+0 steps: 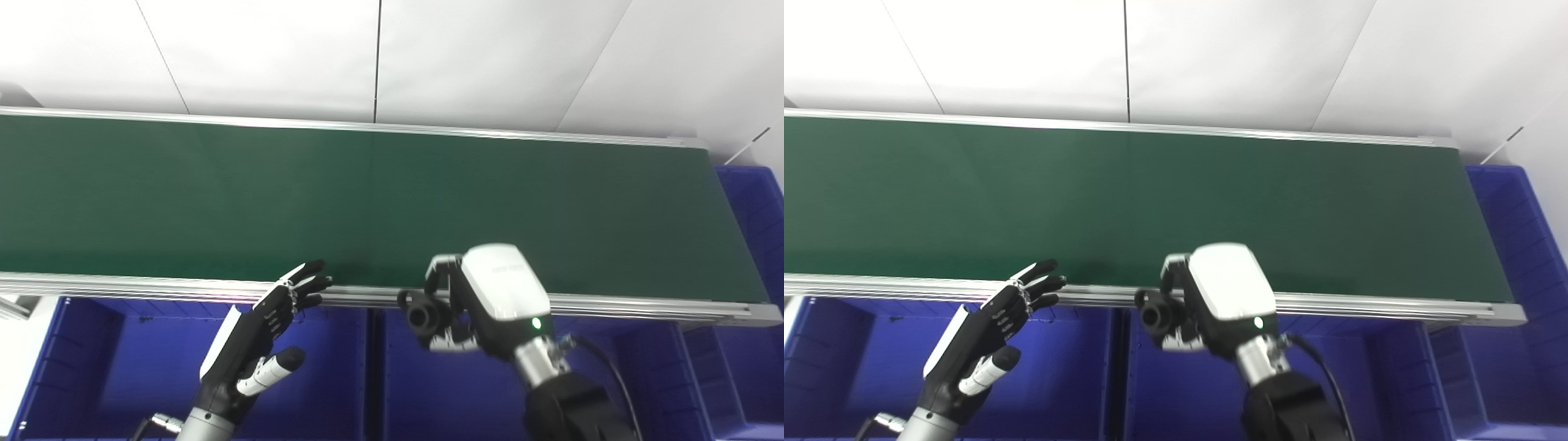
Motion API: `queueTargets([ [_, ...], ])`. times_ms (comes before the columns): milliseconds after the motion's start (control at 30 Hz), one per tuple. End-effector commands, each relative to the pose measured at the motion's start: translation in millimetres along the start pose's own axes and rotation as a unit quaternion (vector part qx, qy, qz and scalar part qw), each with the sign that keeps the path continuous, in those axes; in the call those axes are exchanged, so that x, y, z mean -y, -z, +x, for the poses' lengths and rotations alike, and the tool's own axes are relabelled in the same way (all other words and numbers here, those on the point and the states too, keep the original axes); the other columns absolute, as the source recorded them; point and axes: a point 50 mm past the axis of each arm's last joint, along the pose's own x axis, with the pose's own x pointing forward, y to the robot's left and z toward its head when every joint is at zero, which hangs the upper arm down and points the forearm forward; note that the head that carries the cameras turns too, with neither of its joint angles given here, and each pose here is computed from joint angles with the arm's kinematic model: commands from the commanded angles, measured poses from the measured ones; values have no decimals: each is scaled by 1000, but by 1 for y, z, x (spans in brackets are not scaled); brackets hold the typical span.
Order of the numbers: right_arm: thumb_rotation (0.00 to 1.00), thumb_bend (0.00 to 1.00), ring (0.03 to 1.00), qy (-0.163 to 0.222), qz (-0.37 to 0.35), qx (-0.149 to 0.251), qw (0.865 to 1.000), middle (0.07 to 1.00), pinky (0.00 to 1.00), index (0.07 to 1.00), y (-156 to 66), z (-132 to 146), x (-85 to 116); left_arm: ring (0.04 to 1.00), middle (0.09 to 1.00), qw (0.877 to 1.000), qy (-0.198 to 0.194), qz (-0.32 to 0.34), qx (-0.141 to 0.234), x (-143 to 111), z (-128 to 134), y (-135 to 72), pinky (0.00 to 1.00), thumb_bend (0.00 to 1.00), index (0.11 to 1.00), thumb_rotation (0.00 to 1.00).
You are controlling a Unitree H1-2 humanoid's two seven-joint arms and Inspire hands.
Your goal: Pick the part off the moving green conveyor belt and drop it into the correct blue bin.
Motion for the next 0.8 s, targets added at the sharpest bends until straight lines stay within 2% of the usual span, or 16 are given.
queueTargets([
  [0, 130, 507, 165, -13, -5, -6, 1000, 257, 105, 487, -3, 0, -8, 852, 819, 1000, 2, 6, 22, -2, 3, -11, 817, 846, 865, 783],
  [33, 128, 508, 168, -27, -9, -14, 1000, 260, 109, 488, -2, 2, -15, 852, 818, 1000, 3, 6, 23, -2, 4, -11, 818, 846, 865, 784],
  [67, 98, 513, 179, -44, -16, -21, 999, 307, 120, 487, 0, 4, -22, 855, 814, 1000, 3, 5, 23, -3, 5, -11, 823, 844, 864, 783],
  [133, 16, 526, 199, -64, -26, -30, 997, 443, 134, 486, 3, 8, -31, 854, 812, 1000, 2, 5, 24, -3, 7, -12, 822, 846, 865, 785],
  [233, 3, 522, 245, -123, -65, -59, 988, 412, 167, 507, 8, 14, -39, 847, 810, 1000, -1, 10, 27, -3, 8, -14, 810, 845, 866, 793],
  [300, 0, 528, 258, -146, -87, -76, 983, 461, 174, 491, 10, 16, -43, 845, 813, 1000, -1, 12, 28, -3, 8, -15, 803, 850, 870, 801],
  [333, 0, 546, 254, -153, -96, -83, 980, 469, 170, 596, 11, 16, -44, 847, 814, 1000, -1, 12, 29, -3, 8, -15, 803, 848, 873, 801],
  [367, 0, 557, 251, -167, -106, -93, 976, 474, 167, 661, 11, 17, -45, 848, 815, 1000, -2, 12, 29, -3, 8, -16, 803, 847, 875, 801],
  [400, 243, 730, 281, -177, -113, -100, 973, 537, 180, 710, 11, 18, -46, 846, 814, 1000, -2, 12, 28, -3, 8, -16, 801, 850, 873, 802],
  [433, 404, 832, 314, -186, -121, -102, 970, 604, 195, 741, 10, 18, -45, 845, 814, 1000, -3, 12, 28, -3, 7, -16, 799, 849, 871, 802],
  [467, 425, 844, 320, -193, -128, -103, 967, 615, 197, 745, 9, 18, -44, 845, 814, 1000, -4, 12, 28, -3, 7, -16, 799, 849, 871, 802],
  [500, 481, 886, 353, -196, -134, -102, 966, 667, 213, 757, 8, 17, -44, 845, 814, 1000, -4, 12, 27, -3, 7, -16, 798, 850, 870, 802],
  [533, 529, 937, 443, -198, -137, -102, 965, 734, 272, 763, 7, 17, -43, 846, 816, 1000, -5, 12, 27, -3, 7, -16, 798, 853, 870, 800],
  [600, 539, 971, 520, -199, -140, -100, 965, 781, 351, 769, 6, 16, -43, 846, 815, 1000, -6, 12, 27, -2, 6, -16, 799, 852, 870, 798],
  [700, 528, 998, 568, -204, -143, -96, 964, 776, 439, 772, 6, 15, -43, 846, 813, 1000, -5, 12, 26, -1, 5, -15, 799, 850, 870, 798],
  [767, 530, 1000, 581, -210, -139, -94, 963, 760, 464, 783, 6, 14, -42, 848, 814, 1000, -4, 10, 26, -1, 5, -14, 803, 847, 868, 794],
])
